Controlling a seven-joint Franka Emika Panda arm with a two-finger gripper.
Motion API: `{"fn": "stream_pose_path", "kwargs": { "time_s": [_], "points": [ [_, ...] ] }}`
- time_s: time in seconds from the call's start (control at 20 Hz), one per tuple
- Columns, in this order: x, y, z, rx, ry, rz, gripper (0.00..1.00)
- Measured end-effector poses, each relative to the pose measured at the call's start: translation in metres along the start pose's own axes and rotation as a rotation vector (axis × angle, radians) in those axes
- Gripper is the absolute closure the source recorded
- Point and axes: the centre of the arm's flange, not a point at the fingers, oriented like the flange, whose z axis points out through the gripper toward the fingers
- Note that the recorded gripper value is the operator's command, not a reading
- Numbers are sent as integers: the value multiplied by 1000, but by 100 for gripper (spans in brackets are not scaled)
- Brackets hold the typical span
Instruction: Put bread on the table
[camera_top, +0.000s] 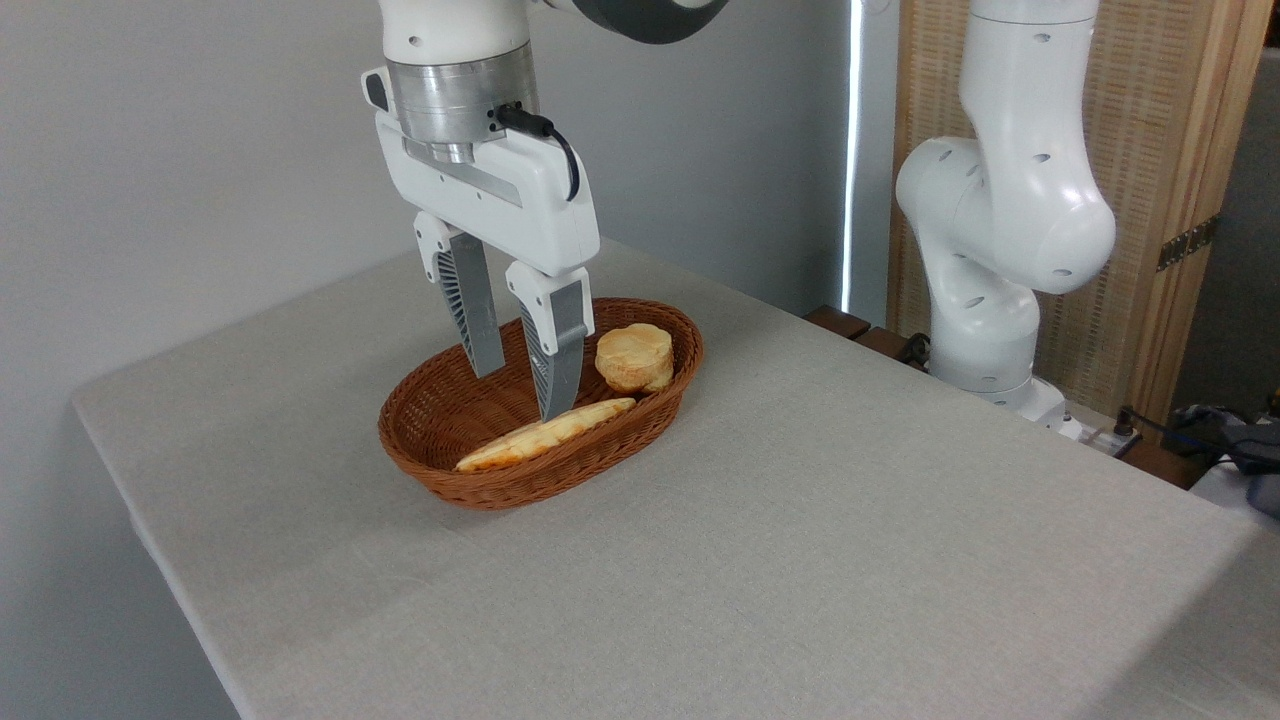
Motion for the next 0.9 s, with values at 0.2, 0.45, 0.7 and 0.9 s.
{"fn": "stream_pose_path", "kwargs": {
  "time_s": [0.2, 0.45, 0.7, 0.9],
  "points": [
    [-1, -1, 0, -1, 1, -2, 0],
    [-1, -2, 0, -2, 2, -5, 0],
    [-4, -5, 0, -10, 9, -16, 0],
    [-4, -5, 0, -12, 10, -17, 0]
  ]
}}
